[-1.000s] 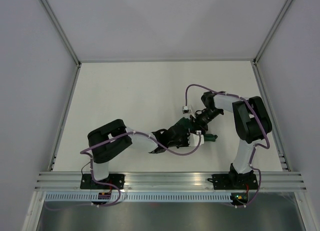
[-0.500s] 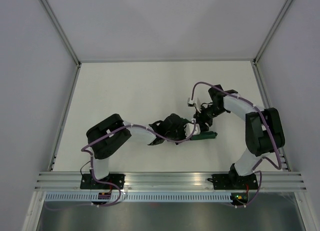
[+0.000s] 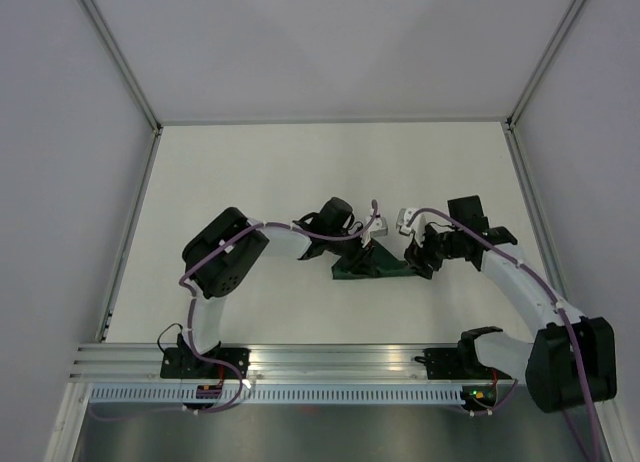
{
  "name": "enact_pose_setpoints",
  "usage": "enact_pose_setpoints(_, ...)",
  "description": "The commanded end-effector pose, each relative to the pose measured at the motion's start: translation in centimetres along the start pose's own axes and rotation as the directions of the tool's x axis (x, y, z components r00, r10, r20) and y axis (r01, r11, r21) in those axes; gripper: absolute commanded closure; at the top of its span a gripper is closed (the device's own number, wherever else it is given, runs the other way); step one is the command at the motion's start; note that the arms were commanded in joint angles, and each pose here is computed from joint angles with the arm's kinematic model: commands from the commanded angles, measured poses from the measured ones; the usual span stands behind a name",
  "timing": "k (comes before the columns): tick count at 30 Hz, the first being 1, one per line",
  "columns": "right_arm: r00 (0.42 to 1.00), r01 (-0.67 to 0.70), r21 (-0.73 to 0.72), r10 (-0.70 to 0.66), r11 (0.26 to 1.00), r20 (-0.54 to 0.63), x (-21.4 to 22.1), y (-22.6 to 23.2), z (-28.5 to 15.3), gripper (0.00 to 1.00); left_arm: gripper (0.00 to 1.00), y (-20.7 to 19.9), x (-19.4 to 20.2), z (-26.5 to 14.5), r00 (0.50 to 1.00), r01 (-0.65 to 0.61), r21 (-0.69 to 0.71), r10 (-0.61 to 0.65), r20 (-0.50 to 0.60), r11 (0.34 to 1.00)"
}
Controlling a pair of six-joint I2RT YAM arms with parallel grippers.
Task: Fold the napkin, place the utensils inside, and roll it up
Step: Roll the napkin with the utensil
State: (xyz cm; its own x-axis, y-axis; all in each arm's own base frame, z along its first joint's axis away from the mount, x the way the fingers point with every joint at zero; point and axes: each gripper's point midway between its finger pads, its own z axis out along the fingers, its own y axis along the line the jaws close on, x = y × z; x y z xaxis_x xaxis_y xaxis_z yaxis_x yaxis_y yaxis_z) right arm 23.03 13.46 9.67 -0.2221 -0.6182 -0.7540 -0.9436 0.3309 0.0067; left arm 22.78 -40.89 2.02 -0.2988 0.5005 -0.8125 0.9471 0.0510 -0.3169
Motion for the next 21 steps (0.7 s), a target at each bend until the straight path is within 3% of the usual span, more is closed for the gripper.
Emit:
enact_pose_setpoints(1, 0.993, 0.118, 0.092, -0.117, 0.989, -0.023, 1.0, -0.4, 1.1, 0.34, 0.96, -1.9, 7.9, -0.6, 0.924, 0.33, 0.053, -0.311, -0.224, 0.942)
enact_pose_setpoints(9, 0.939, 0.344, 0.229, -0.333, 0.911, -0.083, 0.9, 0.4, 4.2, 0.31, 0.95, -2.0, 8.3, -0.6, 0.875, 0.445, 0.115, -0.404, -0.266, 0.888)
enact_pose_setpoints(21, 0.904, 0.421, 0.155, -0.4, 0.894, -0.149, 1.9, 2.3, 7.2, 0.35, 0.92, -2.1, 8.0, -0.6, 0.859, 0.475, 0.126, -0.427, -0.283, 0.871)
